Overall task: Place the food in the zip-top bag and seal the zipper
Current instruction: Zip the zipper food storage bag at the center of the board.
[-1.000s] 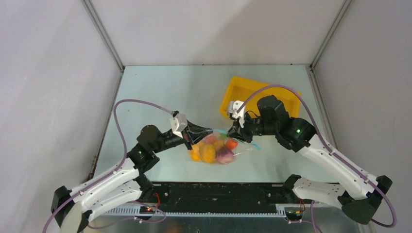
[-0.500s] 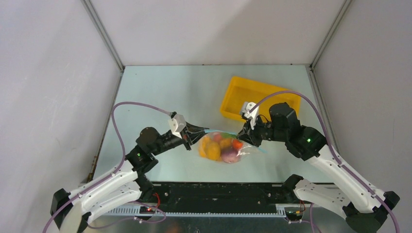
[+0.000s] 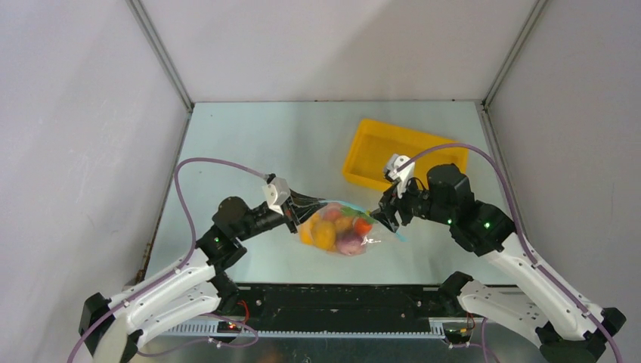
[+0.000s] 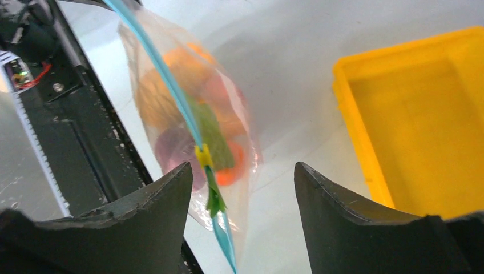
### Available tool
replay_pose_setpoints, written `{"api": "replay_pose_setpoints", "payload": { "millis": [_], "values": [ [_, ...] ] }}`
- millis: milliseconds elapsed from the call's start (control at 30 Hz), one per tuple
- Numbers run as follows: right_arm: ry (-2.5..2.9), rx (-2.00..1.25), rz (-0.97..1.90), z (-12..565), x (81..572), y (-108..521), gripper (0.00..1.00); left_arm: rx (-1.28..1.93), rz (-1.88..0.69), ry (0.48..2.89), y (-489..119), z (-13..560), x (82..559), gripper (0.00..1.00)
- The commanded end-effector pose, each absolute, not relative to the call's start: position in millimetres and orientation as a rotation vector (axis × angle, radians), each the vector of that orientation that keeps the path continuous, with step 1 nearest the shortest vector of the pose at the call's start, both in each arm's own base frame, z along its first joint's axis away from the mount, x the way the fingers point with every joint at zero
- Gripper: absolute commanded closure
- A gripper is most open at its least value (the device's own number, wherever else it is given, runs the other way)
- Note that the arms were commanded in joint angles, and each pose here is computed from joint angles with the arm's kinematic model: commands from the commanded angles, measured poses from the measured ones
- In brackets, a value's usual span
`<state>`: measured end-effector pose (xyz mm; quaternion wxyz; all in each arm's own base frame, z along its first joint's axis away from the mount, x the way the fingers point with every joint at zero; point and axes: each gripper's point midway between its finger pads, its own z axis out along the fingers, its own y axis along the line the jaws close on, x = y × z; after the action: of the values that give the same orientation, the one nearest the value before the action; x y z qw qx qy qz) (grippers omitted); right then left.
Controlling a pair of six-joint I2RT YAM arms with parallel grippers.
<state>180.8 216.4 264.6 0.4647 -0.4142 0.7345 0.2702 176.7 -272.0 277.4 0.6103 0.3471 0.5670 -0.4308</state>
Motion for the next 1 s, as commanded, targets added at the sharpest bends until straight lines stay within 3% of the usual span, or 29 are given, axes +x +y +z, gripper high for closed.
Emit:
{"api": "replay_pose_setpoints", "payload": {
  "millis": [0, 600, 967],
  "values": [
    [1.819, -0.872, 0.549, 268, 194, 195, 0.3, 0.814, -0.987, 1.214, -273, 300, 176, 1.0],
    [1.908, -0.917, 0.596, 228, 187, 201, 0.37, 0.826, -0.986, 1.218, -273, 300, 174, 1.0],
    [1.825, -0.954, 0.769, 232, 165, 216, 0.31, 0.817, -0.986, 1.226, -274, 298, 177, 1.0]
  ]
}}
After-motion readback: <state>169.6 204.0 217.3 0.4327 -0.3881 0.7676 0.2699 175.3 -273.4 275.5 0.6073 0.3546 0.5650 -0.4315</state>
